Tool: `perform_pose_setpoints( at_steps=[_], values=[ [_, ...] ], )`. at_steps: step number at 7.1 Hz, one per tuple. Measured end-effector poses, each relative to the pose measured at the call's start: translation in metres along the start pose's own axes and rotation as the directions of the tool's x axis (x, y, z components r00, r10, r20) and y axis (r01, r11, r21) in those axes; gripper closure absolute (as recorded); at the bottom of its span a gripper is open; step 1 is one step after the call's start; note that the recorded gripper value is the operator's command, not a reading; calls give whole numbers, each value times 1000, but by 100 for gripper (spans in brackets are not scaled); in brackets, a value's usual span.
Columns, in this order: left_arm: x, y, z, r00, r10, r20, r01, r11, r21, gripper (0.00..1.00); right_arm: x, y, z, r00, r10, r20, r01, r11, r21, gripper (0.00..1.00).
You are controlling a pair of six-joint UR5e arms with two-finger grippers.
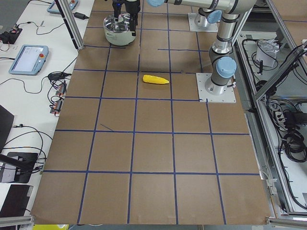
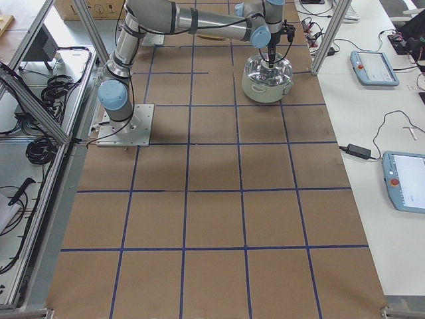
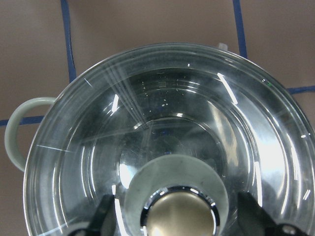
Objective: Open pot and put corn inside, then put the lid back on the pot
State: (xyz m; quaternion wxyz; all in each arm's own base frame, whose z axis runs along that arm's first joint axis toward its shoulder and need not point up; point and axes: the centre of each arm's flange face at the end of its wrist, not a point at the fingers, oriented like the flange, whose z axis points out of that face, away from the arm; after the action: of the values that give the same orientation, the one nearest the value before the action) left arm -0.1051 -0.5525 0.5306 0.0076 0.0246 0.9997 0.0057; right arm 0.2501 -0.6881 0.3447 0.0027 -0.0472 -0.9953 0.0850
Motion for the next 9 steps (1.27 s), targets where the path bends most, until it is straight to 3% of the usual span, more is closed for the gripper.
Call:
perform_pose_setpoints(
  at_steps=[1,2,6,9],
  values=[
    [0,0,0,1000,0,0,0,1000,0,0,0,0,0,1000,0,0,0,1000,1,78],
    [0,0,0,1000,0,0,0,1000,1,0,0,0,-1,1000,0,1,0,1000,2,88],
    [-1,2,-3,1000,-1,2,1,1000,6,0,0,-3,-10,1000,-1,11,0,1000,13,90],
    [-15,4,11,1000,17,-3,-17,1000,-26,0,8,5,-42,1000,1,8,-1,1000,-7,90]
  ],
)
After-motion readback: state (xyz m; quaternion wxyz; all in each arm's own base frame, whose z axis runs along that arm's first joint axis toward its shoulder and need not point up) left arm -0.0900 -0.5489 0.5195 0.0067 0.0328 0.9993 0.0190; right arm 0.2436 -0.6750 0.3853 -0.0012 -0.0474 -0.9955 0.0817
